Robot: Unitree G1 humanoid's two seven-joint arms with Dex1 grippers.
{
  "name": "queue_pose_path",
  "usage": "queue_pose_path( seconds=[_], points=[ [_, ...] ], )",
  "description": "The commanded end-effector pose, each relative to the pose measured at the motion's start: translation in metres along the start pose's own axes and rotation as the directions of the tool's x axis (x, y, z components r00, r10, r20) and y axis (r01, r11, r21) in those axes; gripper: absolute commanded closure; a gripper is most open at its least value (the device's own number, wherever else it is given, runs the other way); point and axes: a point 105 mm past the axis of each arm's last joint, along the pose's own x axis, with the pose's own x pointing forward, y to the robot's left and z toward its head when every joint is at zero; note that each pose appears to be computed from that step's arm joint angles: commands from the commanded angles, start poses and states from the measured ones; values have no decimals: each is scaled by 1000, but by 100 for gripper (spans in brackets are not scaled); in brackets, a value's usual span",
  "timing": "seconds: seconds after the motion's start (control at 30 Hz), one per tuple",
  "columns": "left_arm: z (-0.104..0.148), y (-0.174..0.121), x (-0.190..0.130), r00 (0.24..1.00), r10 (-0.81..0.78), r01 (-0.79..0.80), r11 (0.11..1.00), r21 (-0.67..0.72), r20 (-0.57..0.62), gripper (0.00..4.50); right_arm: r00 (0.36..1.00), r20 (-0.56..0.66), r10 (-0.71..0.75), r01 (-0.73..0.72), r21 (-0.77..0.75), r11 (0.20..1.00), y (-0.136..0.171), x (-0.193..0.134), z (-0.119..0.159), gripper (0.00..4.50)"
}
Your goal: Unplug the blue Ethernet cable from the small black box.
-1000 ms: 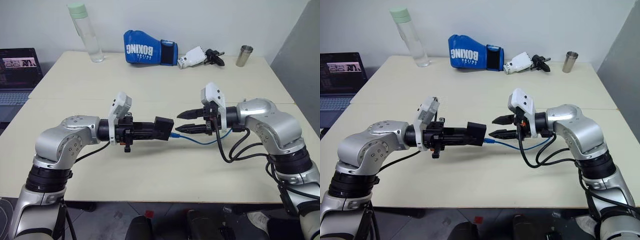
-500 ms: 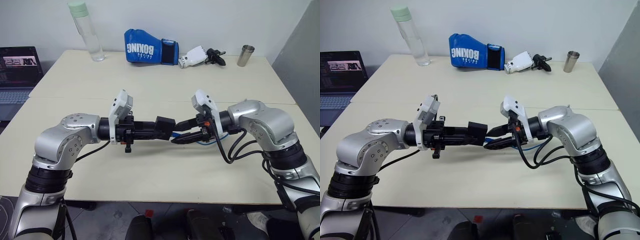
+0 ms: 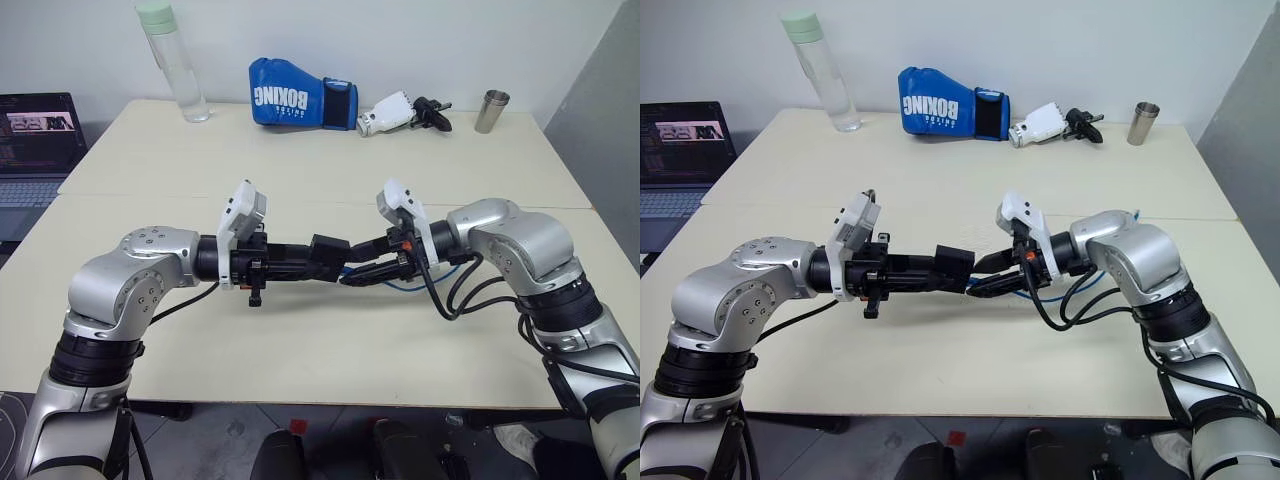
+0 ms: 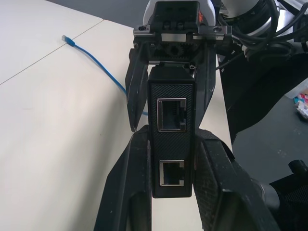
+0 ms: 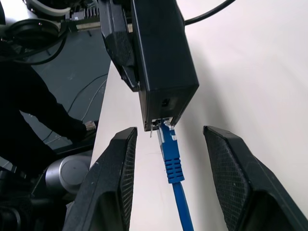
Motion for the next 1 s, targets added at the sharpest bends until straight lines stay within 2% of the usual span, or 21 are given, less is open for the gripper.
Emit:
queue_pose_path(
  seconds=[0.03, 0.17, 0.2, 0.27, 0.43, 0.57, 0.87, 1.0],
  points=[
    [8, -5, 1, 1000, -16, 15, 998, 55, 8, 372, 1000, 7, 7, -6, -62, 998, 2, -3, 14, 221],
    [8, -5, 1, 1000, -18, 17, 998, 55, 5, 372, 1000, 9, 6, -6, -61, 998, 1, -2, 15, 221],
    [7, -5, 1, 1000, -18, 18, 998, 56, 4, 372, 1000, 8, 8, -7, -61, 998, 1, -2, 15, 249],
    [7, -5, 1, 1000, -19, 18, 998, 58, 0, 372, 1000, 4, 11, -10, -61, 998, 1, -2, 15, 270],
    [5, -6, 1, 1000, -22, 22, 998, 66, -13, 372, 1000, -7, 18, -18, -62, 998, 1, -3, 15, 378],
    [5, -7, 3, 1000, -26, 27, 997, 70, -14, 372, 1000, -16, 27, -27, -56, 998, 2, -3, 15, 444],
    [6, -9, 1, 999, -40, 41, 997, 64, -13, 372, 998, -53, 30, -33, -50, 998, -1, -3, 6, 444],
    [10, -5, -9, 1000, -11, 11, 999, 38, 5, 372, 995, -95, -16, 14, -26, 1000, -11, -13, -13, 444]
  ],
)
